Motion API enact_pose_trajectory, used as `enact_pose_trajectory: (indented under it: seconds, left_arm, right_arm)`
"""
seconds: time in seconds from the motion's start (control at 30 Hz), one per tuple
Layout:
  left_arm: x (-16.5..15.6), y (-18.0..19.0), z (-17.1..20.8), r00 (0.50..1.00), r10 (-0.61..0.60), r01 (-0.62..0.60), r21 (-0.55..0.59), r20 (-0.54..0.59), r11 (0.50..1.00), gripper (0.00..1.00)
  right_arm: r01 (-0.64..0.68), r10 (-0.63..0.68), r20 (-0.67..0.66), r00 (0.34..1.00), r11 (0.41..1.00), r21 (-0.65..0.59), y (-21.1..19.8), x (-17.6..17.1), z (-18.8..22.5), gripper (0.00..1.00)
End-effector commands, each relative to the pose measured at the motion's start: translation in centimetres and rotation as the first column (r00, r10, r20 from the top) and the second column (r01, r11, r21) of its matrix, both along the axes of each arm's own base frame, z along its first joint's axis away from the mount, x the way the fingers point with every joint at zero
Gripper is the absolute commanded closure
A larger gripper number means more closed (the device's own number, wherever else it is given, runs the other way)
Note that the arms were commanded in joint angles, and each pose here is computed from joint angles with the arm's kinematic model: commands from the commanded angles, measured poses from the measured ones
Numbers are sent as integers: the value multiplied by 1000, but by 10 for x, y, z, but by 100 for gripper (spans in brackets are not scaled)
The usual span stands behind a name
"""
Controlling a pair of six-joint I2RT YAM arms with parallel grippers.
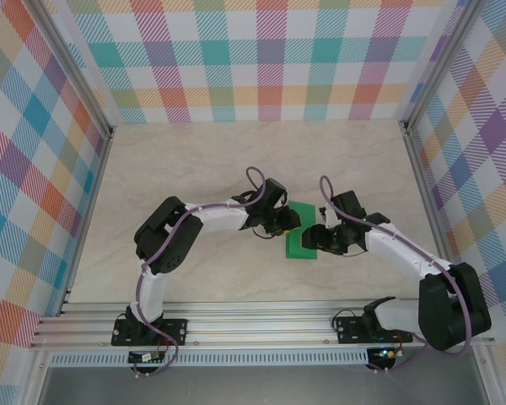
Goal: Fold a paper plane with a square sheet of paper (pick it up from the middle)
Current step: Fold the triangle a second time at the center of the table.
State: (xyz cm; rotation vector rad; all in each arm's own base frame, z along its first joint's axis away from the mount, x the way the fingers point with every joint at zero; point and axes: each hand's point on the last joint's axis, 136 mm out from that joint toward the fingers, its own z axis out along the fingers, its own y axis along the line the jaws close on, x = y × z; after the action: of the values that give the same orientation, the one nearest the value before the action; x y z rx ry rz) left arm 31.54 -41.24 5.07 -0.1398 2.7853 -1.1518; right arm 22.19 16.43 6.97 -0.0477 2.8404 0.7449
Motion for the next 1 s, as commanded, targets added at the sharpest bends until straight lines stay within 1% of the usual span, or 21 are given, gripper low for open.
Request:
enact_pose_trajectory:
  seconds: [0.0, 0.07, 0.2, 0.3, 0.53, 0.7, 0.83, 0.97]
  left_arm:
    - [11, -8, 13, 1000, 8, -8, -52, -2, 999, 72]
    - [12, -9, 16, 1000, 12, -12, -66, -6, 998, 73]
    - [15, -11, 21, 1000, 18, -19, -90, -12, 996, 76]
    - [14, -14, 24, 1000, 18, -21, -112, -26, 993, 76]
    - [15, -14, 25, 999, 22, -25, -114, -30, 993, 77]
    - [15, -15, 26, 999, 21, -25, -117, -34, 993, 77]
    - [14, -14, 26, 999, 22, -26, -117, -35, 993, 79]
    - [13, -14, 28, 999, 22, -26, -116, -33, 993, 79]
  right_arm:
    - [-83, 93, 71, 993, 987, -134, 5, -1, 0, 37]
    - [-106, 130, 107, 986, 973, -206, 9, -3, -1, 37]
    - [-126, 186, 205, 961, 954, -271, 19, -4, 4, 33]
    - [-137, 220, 238, 946, 937, -321, 21, -5, 4, 33]
    - [-143, 282, 285, 916, 893, -427, 28, 0, 4, 34]
    - [-140, 293, 303, 907, 887, -439, 34, 3, 4, 35]
    - [-133, 285, 318, 904, 896, -423, 37, 3, 2, 38]
    - [-99, 261, 331, 907, 895, -435, 32, 5, 2, 46]
